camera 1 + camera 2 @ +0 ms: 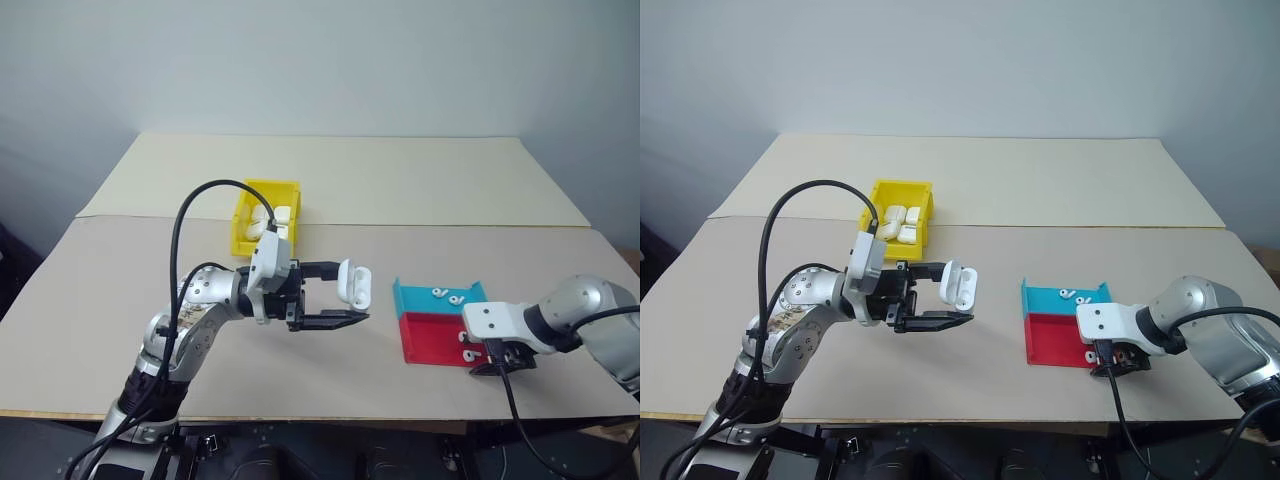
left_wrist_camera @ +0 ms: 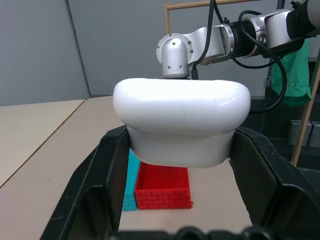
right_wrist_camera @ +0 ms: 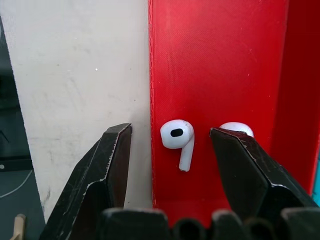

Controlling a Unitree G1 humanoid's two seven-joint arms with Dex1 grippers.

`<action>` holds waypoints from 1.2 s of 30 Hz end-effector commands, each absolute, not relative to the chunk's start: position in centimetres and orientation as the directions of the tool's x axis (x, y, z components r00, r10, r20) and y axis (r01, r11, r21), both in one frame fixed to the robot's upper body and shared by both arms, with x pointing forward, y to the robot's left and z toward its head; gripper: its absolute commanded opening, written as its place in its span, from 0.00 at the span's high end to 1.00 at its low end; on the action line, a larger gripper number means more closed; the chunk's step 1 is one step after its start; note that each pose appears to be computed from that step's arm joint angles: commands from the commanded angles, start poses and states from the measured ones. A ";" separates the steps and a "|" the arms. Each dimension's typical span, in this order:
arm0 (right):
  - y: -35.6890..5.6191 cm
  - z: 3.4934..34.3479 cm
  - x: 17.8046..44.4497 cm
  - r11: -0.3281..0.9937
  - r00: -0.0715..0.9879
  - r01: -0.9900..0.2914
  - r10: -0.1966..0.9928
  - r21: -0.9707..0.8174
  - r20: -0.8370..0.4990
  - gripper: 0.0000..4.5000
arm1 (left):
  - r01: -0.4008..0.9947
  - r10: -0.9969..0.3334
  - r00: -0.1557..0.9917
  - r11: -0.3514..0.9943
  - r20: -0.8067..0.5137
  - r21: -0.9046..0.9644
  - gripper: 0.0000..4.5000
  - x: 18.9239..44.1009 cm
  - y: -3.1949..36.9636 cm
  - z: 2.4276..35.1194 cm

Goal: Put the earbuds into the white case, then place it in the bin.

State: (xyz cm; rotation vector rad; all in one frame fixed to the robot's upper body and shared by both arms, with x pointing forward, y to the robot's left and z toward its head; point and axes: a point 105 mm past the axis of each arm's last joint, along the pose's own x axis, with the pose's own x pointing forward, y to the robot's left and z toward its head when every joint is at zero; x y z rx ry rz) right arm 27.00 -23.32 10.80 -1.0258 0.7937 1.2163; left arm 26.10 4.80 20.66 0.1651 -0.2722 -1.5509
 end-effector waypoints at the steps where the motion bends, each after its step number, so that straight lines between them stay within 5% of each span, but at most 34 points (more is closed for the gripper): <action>1: -23.4 11.2 27.2 0.018 0.207 -0.976 0.351 -0.215 -0.913 0.34 | 0.950 -0.997 -0.016 0.009 0.079 0.312 0.39 25.4 4.8 21.4; 10: -23.4 10.7 27.2 0.017 0.196 -0.979 0.349 -0.203 -0.916 0.34 | 0.950 -0.997 -0.009 0.016 0.079 0.312 0.39 25.2 4.8 21.4; 18: -23.1 10.7 27.2 0.036 0.201 -0.979 0.367 -0.202 -0.908 0.86 | 0.950 -0.997 -0.009 0.015 0.077 0.312 0.39 25.0 4.9 21.4; 24: -22.4 12.6 26.6 0.101 0.224 -0.975 0.455 -0.200 -0.862 0.86 | 0.950 -0.997 -0.021 0.003 0.074 0.311 0.39 25.0 4.7 21.4; 26: -21.0 15.5 26.3 0.157 0.248 -0.969 0.589 -0.191 -0.770 0.86 | 0.950 -0.997 -0.031 -0.007 0.072 0.314 0.39 25.1 4.7 21.4; 29: -18.2 21.3 26.1 0.256 0.310 -0.950 0.848 -0.180 -0.429 0.86 | 0.949 -0.997 -0.036 -0.011 0.074 0.315 0.39 25.4 4.5 21.5; 32: -16.8 25.1 25.7 0.328 0.348 -0.931 0.931 -0.163 -0.112 0.86 | 0.949 -0.996 -0.042 -0.015 0.077 0.314 0.39 25.8 4.2 21.6; 36: -14.5 27.7 24.1 0.315 0.298 -0.940 0.945 -0.132 0.133 0.86 | 0.952 -0.996 -0.049 -0.025 0.073 0.304 0.39 26.4 3.6 21.7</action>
